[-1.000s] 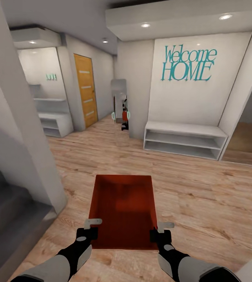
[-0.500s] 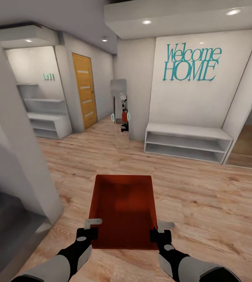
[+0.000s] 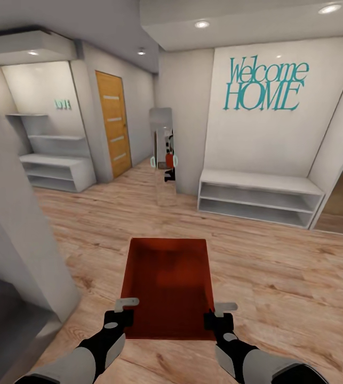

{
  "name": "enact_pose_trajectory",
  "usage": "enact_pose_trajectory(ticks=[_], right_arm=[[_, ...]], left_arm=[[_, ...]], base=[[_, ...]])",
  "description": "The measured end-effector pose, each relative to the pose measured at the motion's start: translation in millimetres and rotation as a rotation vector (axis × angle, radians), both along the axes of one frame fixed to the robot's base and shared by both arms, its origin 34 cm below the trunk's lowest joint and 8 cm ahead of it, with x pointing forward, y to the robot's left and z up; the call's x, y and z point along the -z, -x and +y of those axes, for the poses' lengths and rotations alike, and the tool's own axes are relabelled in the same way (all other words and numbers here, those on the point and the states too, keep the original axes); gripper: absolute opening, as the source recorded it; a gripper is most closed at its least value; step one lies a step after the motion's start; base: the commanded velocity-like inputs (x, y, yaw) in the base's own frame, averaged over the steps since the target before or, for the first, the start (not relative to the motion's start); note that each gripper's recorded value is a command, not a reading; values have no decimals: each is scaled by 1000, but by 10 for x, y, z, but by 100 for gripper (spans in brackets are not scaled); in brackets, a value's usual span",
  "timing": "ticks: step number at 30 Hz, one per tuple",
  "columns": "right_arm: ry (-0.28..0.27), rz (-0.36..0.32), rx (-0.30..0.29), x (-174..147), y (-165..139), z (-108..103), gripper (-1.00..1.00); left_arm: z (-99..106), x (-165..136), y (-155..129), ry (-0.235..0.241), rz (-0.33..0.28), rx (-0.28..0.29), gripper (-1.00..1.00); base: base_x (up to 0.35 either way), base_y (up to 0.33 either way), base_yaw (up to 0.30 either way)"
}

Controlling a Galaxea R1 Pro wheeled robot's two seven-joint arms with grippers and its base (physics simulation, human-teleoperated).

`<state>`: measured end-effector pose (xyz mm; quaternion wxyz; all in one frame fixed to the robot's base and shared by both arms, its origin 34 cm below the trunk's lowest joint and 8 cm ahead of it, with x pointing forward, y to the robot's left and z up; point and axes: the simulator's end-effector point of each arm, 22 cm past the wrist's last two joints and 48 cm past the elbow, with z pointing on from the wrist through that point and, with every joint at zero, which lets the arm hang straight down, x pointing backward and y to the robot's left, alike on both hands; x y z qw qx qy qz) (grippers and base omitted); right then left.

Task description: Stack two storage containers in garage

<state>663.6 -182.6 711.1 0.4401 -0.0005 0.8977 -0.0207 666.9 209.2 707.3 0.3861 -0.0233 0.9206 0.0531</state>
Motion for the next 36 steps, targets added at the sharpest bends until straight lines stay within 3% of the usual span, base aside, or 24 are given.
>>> enact_pose_trajectory(ticks=[36], right_arm=[[0, 0, 0, 0, 0, -1, -100]], left_arm=[[-1, -1, -2, 0, 0, 0, -100]], base=[[323, 0, 0]])
